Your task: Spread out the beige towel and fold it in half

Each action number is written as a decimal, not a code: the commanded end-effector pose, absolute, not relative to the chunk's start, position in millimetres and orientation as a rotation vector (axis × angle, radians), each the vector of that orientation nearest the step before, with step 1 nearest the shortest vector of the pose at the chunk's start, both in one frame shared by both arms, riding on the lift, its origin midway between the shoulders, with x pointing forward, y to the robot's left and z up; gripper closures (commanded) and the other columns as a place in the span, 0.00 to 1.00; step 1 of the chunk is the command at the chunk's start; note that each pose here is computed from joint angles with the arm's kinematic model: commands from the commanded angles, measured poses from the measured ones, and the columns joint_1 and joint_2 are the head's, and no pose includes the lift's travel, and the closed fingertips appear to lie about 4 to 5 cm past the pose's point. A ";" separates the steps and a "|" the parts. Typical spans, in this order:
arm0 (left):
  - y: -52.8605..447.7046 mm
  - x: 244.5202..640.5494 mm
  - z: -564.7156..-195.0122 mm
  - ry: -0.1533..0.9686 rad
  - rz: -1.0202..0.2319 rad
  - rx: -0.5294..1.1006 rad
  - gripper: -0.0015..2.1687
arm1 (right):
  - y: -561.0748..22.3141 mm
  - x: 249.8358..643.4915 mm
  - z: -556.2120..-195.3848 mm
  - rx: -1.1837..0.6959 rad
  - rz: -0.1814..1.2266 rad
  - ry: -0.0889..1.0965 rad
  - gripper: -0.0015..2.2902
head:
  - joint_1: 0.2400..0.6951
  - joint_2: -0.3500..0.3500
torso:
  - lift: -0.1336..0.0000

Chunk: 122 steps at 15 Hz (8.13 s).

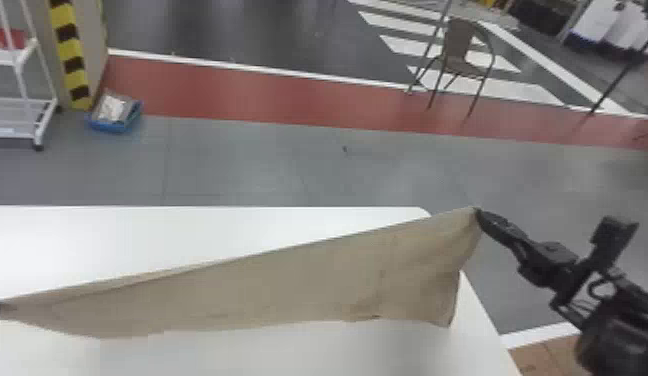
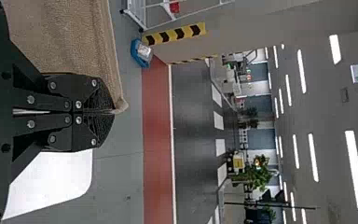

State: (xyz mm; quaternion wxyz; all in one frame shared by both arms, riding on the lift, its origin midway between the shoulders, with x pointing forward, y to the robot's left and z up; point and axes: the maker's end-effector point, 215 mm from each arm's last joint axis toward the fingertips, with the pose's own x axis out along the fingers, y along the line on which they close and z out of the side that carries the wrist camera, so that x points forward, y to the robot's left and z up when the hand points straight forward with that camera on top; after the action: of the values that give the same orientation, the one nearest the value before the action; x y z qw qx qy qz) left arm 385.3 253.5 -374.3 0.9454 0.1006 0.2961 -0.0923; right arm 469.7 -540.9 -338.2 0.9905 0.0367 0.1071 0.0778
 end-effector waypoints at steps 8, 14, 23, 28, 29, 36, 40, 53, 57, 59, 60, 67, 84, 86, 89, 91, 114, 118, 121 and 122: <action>249.4 462.2 -365.5 0.649 -0.205 0.119 0.64 | -480.0 546.3 -342.2 0.098 0.236 0.272 0.65 | 1.00 0.09 | 1.00; 243.9 563.3 -344.9 0.629 -0.232 0.031 0.64 | -479.3 632.5 -303.5 0.114 0.212 0.232 0.65 | 1.00 0.17 | 1.00; 235.4 527.0 -352.2 0.614 -0.273 0.012 0.66 | -494.0 587.3 -310.0 0.088 0.253 0.133 0.65 | 0.80 0.19 | 1.00; 226.9 420.9 -424.4 0.738 -0.300 0.022 0.66 | -528.9 472.9 -362.7 0.036 0.271 0.130 0.65 | 1.00 0.08 | 1.00; 226.8 404.9 -440.4 0.774 -0.298 0.025 0.66 | -531.3 456.6 -370.4 0.022 0.280 0.140 0.65 | 1.00 0.05 | 1.00; 217.3 346.8 -521.3 0.879 -0.307 0.107 0.66 | -520.4 391.5 -434.2 -0.123 0.382 0.240 0.65 | 1.00 0.00 | 1.00; 224.2 324.0 -531.0 0.915 -0.300 0.119 0.66 | -516.5 380.4 -443.4 -0.128 0.400 0.257 0.65 | 1.00 0.00 | 1.00; 255.3 311.4 -541.4 0.906 -0.283 0.178 0.66 | -460.7 316.2 -506.5 -0.245 0.625 0.400 0.65 | 1.00 0.00 | 1.00; 262.2 311.0 -541.7 0.905 -0.270 0.176 0.66 | -478.9 287.5 -523.0 -0.277 0.678 0.476 0.65 | 1.00 0.00 | 1.00; 263.8 311.4 -541.4 0.904 -0.266 0.176 0.66 | -491.1 277.9 -529.6 -0.318 0.695 0.518 0.65 | 1.00 0.00 | 1.00; 264.1 311.4 -541.4 0.905 -0.265 0.177 0.66 | -496.3 277.0 -530.1 -0.333 0.693 0.529 0.65 | 1.00 0.00 | 1.00; 268.7 304.8 -543.8 0.916 -0.249 0.192 0.66 | -503.3 283.2 -530.4 -0.370 0.702 0.553 0.65 | 1.00 0.00 | 1.00; 273.7 375.9 -500.5 0.705 -0.224 0.197 0.10 | -570.9 314.5 -500.7 0.037 0.322 0.492 0.52 | 1.00 0.00 | 1.00; 253.0 393.7 -505.2 0.667 -0.264 0.187 0.26 | -569.5 331.0 -517.2 0.076 0.224 0.490 0.67 | 1.00 0.00 | 1.00; 229.7 404.0 -508.4 0.629 -0.314 0.172 0.67 | -546.2 348.3 -534.0 0.099 0.214 0.496 0.72 | 1.00 0.00 | 1.00; 222.1 408.9 -519.8 0.643 -0.338 0.173 0.67 | -528.8 353.8 -550.1 0.108 0.214 0.523 0.72 | 1.00 0.00 | 1.00; 187.8 438.1 -555.7 0.688 -0.415 0.250 0.67 | -481.2 434.4 -590.3 0.148 0.180 0.758 0.72 | 1.00 0.00 | 1.00; 186.6 445.4 -557.3 0.688 -0.414 0.261 0.67 | -478.4 451.7 -586.3 0.141 0.173 0.757 0.72 | 1.00 0.00 | 1.00; 188.3 450.8 -557.8 0.687 -0.404 0.270 0.67 | -474.5 471.6 -576.7 0.126 0.177 0.751 0.72 | 1.00 0.00 | 1.00; 187.4 451.5 -559.3 0.690 -0.403 0.268 0.67 | -472.7 479.5 -575.3 0.126 0.175 0.754 0.72 | 1.00 0.01 | 1.00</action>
State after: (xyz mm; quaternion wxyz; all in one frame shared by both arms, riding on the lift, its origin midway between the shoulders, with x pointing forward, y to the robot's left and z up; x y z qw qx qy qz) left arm 450.4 187.9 -557.3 0.9131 0.1305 0.3330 -0.1957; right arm 468.5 -475.1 -579.1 0.9243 0.0629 0.3669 0.0843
